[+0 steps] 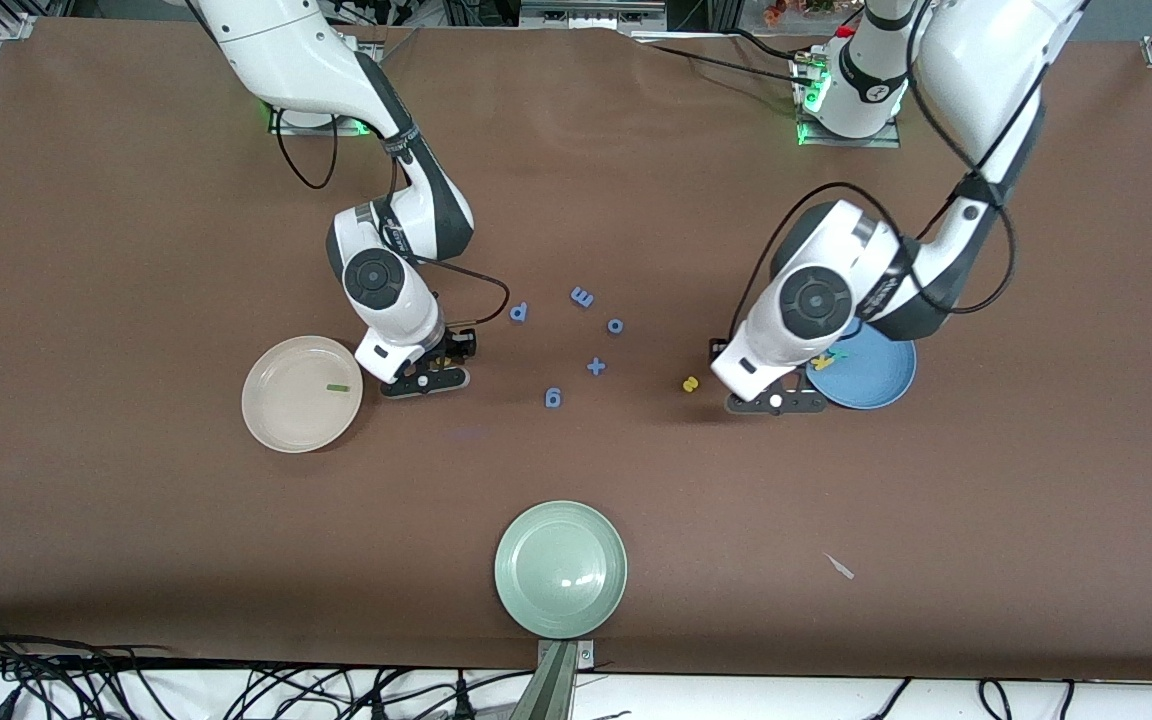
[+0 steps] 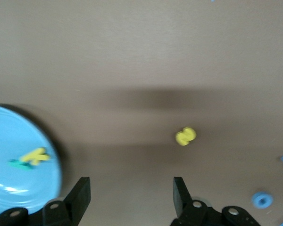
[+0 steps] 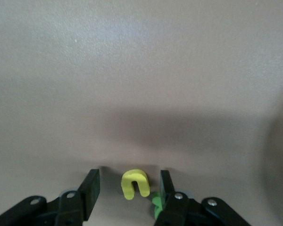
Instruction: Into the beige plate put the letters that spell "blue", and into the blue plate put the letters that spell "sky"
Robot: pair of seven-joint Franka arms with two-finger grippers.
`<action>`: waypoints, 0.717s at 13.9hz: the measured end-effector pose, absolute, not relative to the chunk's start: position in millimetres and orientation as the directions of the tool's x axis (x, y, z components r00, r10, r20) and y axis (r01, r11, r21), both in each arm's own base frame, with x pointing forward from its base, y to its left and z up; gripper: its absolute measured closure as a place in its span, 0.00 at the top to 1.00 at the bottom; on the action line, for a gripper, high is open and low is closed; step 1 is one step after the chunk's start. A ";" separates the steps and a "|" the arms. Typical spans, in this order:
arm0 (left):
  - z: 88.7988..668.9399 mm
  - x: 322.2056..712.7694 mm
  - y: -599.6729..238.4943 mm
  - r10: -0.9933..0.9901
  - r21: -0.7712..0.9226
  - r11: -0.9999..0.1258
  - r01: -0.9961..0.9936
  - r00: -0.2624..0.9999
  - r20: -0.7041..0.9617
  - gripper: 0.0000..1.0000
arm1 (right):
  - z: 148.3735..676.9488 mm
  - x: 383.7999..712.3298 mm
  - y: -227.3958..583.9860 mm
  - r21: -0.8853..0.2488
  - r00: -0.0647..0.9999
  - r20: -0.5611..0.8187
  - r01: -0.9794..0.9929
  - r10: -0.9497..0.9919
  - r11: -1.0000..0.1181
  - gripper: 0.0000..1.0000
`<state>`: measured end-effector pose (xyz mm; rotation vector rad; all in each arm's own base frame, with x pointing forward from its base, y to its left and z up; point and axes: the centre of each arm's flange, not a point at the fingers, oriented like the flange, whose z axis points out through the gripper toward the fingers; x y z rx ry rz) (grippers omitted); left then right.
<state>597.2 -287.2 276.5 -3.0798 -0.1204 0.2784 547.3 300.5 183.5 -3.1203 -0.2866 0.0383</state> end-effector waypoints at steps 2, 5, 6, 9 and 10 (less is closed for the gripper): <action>251.7 602.0 -302.2 0.186 -0.060 -0.982 0.178 0.963 -0.195 0.78 | 176.4 543.1 295.9 -0.013 0.984 -0.008 0.181 0.181 -0.983 0.59; 222.5 615.5 -306.5 0.282 -0.030 -0.959 0.282 0.941 -0.187 0.78 | 175.4 541.6 293.6 -0.016 0.984 0.003 0.178 0.178 -0.984 0.55; 216.5 618.2 -306.4 0.310 -0.021 -0.950 0.312 0.933 -0.181 0.78 | 176.2 541.6 294.0 -0.017 0.984 0.004 0.179 0.179 -0.984 0.55; 199.7 620.8 -309.0 0.382 0.000 -0.922 0.388 0.908 -0.173 0.74 | 177.5 541.1 294.8 -0.021 0.984 0.005 0.178 0.178 -0.984 0.46; 193.2 619.6 -309.9 0.398 -0.003 -0.915 0.404 0.900 -0.178 0.74 | 177.2 540.4 295.3 -0.021 0.984 0.004 0.179 0.179 -0.984 0.45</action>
